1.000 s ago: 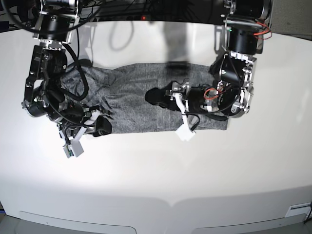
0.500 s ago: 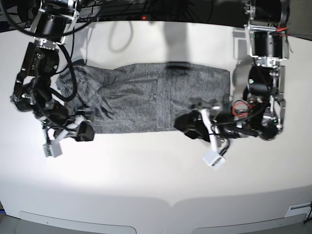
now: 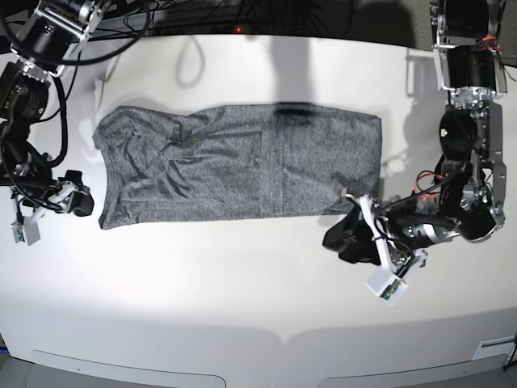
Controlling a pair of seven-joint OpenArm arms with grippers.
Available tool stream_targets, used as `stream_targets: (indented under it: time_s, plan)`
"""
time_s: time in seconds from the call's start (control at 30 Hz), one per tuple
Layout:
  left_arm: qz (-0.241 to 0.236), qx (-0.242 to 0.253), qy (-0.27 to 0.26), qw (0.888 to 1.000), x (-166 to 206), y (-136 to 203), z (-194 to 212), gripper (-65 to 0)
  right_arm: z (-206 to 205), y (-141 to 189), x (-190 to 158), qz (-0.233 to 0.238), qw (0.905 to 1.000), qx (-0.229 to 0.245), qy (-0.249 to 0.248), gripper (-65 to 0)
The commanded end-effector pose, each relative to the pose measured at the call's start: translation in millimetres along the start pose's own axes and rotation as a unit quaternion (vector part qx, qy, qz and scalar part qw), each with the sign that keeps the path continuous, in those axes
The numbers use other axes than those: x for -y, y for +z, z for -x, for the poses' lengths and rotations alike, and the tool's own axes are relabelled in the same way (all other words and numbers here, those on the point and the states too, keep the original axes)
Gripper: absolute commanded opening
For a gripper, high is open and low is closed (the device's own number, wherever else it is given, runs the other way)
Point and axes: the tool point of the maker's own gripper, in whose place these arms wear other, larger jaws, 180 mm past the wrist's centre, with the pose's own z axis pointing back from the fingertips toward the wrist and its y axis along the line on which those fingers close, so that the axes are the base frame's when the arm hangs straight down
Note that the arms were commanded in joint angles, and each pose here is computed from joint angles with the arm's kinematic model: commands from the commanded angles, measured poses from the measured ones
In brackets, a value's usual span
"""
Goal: Fold the T-shirt properly
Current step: 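Reposition both grippers over the folded bundle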
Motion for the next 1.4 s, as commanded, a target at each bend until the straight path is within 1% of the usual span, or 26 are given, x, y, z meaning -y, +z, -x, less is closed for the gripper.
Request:
stream_targets:
  time_s: [0.0, 0.07, 0.13, 0.2, 0.3, 0.4, 0.47, 0.5, 0.57, 0.6, 0.7, 0.77, 0.87, 0.97, 1.1, 1.23, 1.3, 1.37]
  plan:
    - [0.008, 0.049, -0.01, 0.999, 2.5, 5.1, -28.2, -44.8, -18.1, 5.9, 1.8, -0.001, 0.9996, 0.026, 0.01, -30.7]
    - [0.011, 0.086, -0.007, 0.996, 3.9, 6.9, -41.2, -44.8, -20.7, 6.2, 0.2, -0.007, 0.9994, 0.033, 0.008, -30.5]
    - [0.032, 0.111, 0.004, 0.993, 10.9, 9.0, -50.3, -44.8, -24.7, 6.6, -4.7, -0.02, 0.9987, 0.047, 0.003, -30.5]
    - [0.058, 0.13, 0.019, 0.99, 19.5, 11.5, -57.3, -44.8, -26.2, 7.0, -5.8, -0.023, 0.9985, 0.05, 0.001, -30.5]
    - [0.081, 0.146, 0.031, 0.985, 26.7, 14.3, -63.8, -44.8, -28.1, 7.4, -5.3, -0.023, 0.9982, 0.055, 0.001, -30.5]
    - [0.084, 0.151, 0.031, 0.984, 27.3, 15.3, -67.3, -44.8, -25.1, 6.4, -5.1, -0.02, 0.9986, 0.048, 0.002, -30.5]
    - [0.073, 0.141, 0.023, 0.987, 23.5, 13.7, -64.8, -44.8, -17.4, 4.6, -1.3, -0.007, 0.9995, 0.029, 0.006, -30.5]
    - [0.055, 0.13, 0.011, 0.99, 17.5, 11.9, -61.7, -44.8, -13.2, 3.5, 1.1, 0.002, 0.9998, 0.02, 0.008, -30.5]
    - [0.003, 0.096, -0.019, 0.995, 0.1, 8.3, -51.2, -44.8, -5.2, 1.0, 5.8, 0.019, 0.9998, 0.003, 0.011, -30.5]
    - [-0.022, 0.077, -0.033, 0.996, -8.9, 7.2, -44.6, -44.8, -1.8, -0.4, 7.0, 0.019, 0.9998, -0.002, 0.007, -30.5]
    - [-0.084, 0.029, -0.065, 0.994, -31.0, 7.6, -28.0, -44.8, 13.8, -9.9, 11.2, 0.011, 0.9996, -0.02, -0.015, -30.5]
    - [-0.103, 0.012, -0.075, 0.992, -37.9, 8.5, -21.5, -44.8, 27.7, -19.3, 14.8, 0.003, 0.9988, -0.031, -0.039, -30.5]
    - [-0.114, 0.005, -0.074, 0.991, -41.3, 9.2, -17.5, -44.9, 40.9, -33.7, 18.0, -0.009, 0.9965, -0.035, -0.075, -30.5]
    - [-0.111, -0.002, -0.067, 0.992, -37.3, 8.5, -7.7, -44.9, 48.3, -42.7, 18.2, -0.018, 0.9941, -0.046, -0.096, -30.5]
    - [-0.1, -0.005, -0.06, 0.993, -20.0, 11.2, 12.3, -45.0, 59.5, -49.5, 13.6, -0.028, 0.9921, -0.065, -0.104, -30.5]
    - [-0.086, -0.01, -0.055, 0.995, 3.6, 16.9, 35.9, -45.1, 72.9, -60.6, -9.3, -0.074, 0.9859, -0.088, -0.122, -30.5]
    - [-0.086, -0.015, -0.049, 0.995, 9.9, 18.3, 49.6, -45.1, 79.4, -65.3, -18.1, -0.088, 0.9835, -0.101, -0.122, -30.5]
    - [-0.089, -0.033, -0.044, 0.995, 12.8, 19.4, 66.5, -45.0, 83.3, -68.3, -25.4, -0.098, 0.9819, -0.109, -0.12, -30.5]
